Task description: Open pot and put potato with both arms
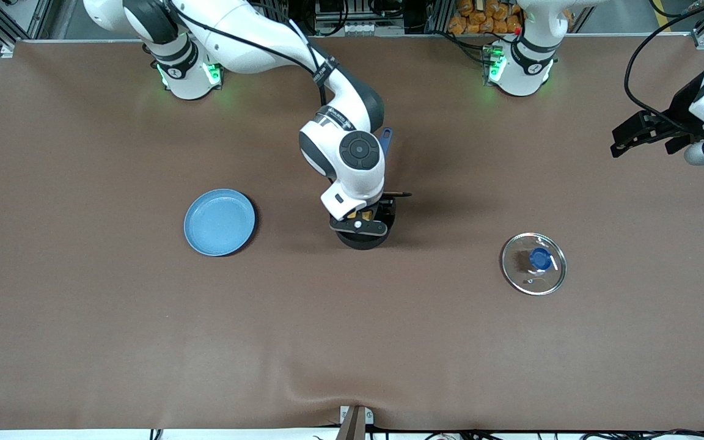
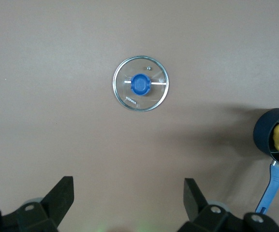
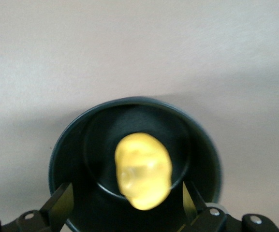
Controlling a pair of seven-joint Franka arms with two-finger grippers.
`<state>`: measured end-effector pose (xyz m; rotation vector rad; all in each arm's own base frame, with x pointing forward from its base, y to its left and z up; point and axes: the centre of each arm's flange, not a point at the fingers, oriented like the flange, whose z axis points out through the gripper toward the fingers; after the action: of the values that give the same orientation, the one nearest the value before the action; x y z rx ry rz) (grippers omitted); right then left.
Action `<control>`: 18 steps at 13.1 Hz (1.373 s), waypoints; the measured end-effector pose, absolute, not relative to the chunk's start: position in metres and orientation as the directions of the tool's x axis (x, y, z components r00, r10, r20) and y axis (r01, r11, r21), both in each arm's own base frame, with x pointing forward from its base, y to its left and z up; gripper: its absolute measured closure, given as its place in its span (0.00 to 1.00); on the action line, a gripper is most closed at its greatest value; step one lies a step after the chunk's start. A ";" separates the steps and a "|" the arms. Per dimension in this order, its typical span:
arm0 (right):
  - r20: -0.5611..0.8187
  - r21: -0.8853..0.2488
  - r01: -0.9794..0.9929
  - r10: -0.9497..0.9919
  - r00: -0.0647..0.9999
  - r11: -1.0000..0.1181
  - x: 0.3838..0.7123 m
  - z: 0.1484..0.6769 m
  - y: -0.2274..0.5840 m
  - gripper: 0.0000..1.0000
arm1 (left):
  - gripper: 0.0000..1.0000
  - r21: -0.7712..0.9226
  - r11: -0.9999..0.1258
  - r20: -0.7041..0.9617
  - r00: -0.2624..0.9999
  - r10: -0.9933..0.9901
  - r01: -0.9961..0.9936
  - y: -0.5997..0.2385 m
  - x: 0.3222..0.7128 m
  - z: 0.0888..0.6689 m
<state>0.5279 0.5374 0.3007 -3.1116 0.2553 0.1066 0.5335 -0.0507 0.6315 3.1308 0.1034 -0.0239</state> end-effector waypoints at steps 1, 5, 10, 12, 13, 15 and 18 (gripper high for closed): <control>-0.071 -0.008 -0.184 -0.183 0.981 -0.983 0.539 0.316 0.525 0.00 | 0.00 0.009 -0.998 -0.016 0.998 0.066 0.066 -0.051 0.534 0.631; -0.075 -0.057 -0.274 -0.270 0.960 -0.960 0.611 0.400 0.427 0.00 | 0.00 0.009 -0.998 -0.016 0.998 0.066 0.066 -0.051 0.534 0.631; -0.038 -0.096 -0.379 -0.377 0.925 -0.920 0.651 0.505 0.301 0.00 | 0.00 0.009 -0.998 -0.020 0.998 0.063 0.063 -0.052 0.534 0.629; -0.024 -0.070 -0.401 -0.400 0.916 -0.913 0.651 0.528 0.269 0.00 | 0.00 0.009 -0.998 -0.025 0.998 0.058 0.058 -0.055 0.536 0.627; -0.014 -0.052 -0.400 -0.399 0.917 -0.915 0.651 0.538 0.255 0.00 | 0.00 0.009 -0.998 -0.026 0.998 0.056 0.056 -0.056 0.536 0.626; -0.003 -0.060 -0.371 -0.372 0.928 -0.927 0.650 0.559 0.228 0.00 | 0.00 0.009 -0.998 -0.031 0.998 0.055 0.055 -0.056 0.538 0.623; -0.020 -0.022 -0.297 -0.296 0.955 -0.955 0.634 0.597 0.182 0.00 | 0.00 0.010 -0.998 -0.034 0.998 0.055 0.055 -0.056 0.539 0.620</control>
<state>0.6341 0.1823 0.5968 -3.0812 0.4676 0.0248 0.5394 -0.0561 0.6204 3.1295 0.0862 -0.0528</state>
